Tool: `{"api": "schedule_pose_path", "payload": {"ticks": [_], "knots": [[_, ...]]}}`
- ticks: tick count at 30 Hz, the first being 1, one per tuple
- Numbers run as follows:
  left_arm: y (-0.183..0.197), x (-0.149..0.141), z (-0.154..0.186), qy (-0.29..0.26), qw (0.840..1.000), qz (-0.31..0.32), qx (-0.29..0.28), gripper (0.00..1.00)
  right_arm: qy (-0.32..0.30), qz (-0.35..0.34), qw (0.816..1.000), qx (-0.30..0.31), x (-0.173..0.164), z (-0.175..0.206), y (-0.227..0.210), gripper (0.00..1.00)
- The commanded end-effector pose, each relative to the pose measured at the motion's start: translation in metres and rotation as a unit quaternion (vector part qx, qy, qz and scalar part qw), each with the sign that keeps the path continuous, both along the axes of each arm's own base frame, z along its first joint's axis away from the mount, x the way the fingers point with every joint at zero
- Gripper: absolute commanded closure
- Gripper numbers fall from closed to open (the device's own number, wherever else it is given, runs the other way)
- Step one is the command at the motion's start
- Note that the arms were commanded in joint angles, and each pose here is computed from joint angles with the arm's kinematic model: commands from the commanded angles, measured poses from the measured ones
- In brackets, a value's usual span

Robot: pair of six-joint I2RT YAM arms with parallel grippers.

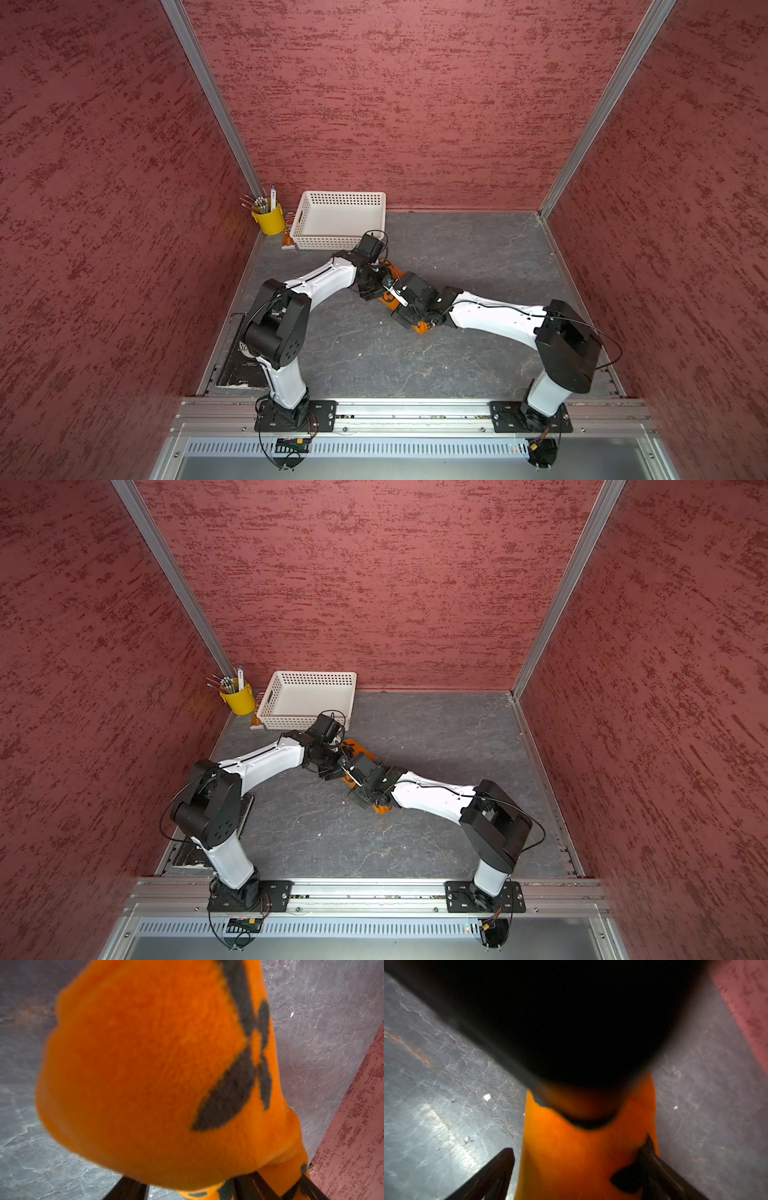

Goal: Roll up the pillowcase
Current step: Roll the pillowcase at the center of the board.

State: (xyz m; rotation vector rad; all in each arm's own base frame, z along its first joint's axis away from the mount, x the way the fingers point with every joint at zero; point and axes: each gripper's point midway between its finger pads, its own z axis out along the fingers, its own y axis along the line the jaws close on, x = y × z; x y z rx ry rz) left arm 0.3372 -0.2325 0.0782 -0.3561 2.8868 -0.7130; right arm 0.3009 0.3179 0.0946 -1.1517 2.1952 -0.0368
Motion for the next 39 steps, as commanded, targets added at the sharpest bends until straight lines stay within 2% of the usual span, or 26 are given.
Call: {"api": "schedule_pose_path", "payload": {"ticks": [1, 3, 5, 11, 14, 18, 23, 25, 26, 29, 30, 34, 39], "knots": [[-0.005, 0.006, 0.014, -0.021, 1.0, -0.003, -0.02, 0.38, 0.022, -0.015, 0.995, -0.094, -0.004, -0.039, -0.031, 0.15], [-0.002, 0.008, 0.017, -0.024, 0.999, 0.002, -0.023, 0.38, 0.035, -0.018, 0.996, -0.079, -0.008, -0.042, -0.029, 0.23], [0.001, 0.01, 0.021, -0.03, 0.999, 0.009, -0.03, 0.37, 0.048, -0.026, 0.996, -0.064, -0.011, -0.044, -0.03, 0.23], [0.014, 0.02, 0.034, -0.051, 0.997, 0.029, -0.055, 0.36, 0.082, -0.03, 0.995, -0.043, -0.023, -0.046, -0.035, 0.08], [0.011, 0.019, 0.029, -0.041, 0.997, 0.023, -0.054, 0.37, 0.078, -0.025, 0.996, -0.024, -0.026, -0.03, -0.035, 0.02], [0.006, 0.018, 0.023, -0.036, 0.998, 0.02, -0.056, 0.37, 0.065, -0.01, 0.998, -0.014, -0.027, -0.007, -0.034, 0.02], [0.004, 0.018, 0.024, -0.037, 0.998, 0.019, -0.057, 0.37, 0.076, -0.008, 0.996, -0.053, -0.031, -0.026, -0.045, 0.02], [0.004, 0.018, 0.026, -0.04, 0.997, 0.019, -0.057, 0.37, 0.083, -0.016, 0.995, -0.057, -0.032, -0.039, -0.049, 0.09], [0.005, 0.018, 0.027, -0.041, 0.997, 0.019, -0.056, 0.37, 0.091, -0.022, 0.994, -0.056, -0.032, -0.047, -0.052, 0.16], [0.009, 0.019, 0.036, -0.05, 0.997, 0.023, -0.06, 0.36, 0.122, -0.041, 0.991, -0.049, -0.031, -0.06, -0.056, 0.46], [0.011, 0.019, 0.041, -0.056, 0.996, 0.027, -0.062, 0.36, 0.129, -0.044, 0.99, -0.042, -0.031, -0.06, -0.056, 0.51], [0.021, 0.024, 0.067, -0.093, 0.991, 0.047, -0.088, 0.3, 0.167, -0.053, 0.984, 0.005, -0.03, -0.058, -0.053, 0.65], [0.024, 0.019, 0.077, -0.117, 0.983, 0.056, -0.131, 0.18, 0.24, -0.08, 0.963, 0.093, -0.024, -0.053, -0.054, 0.68]]}}
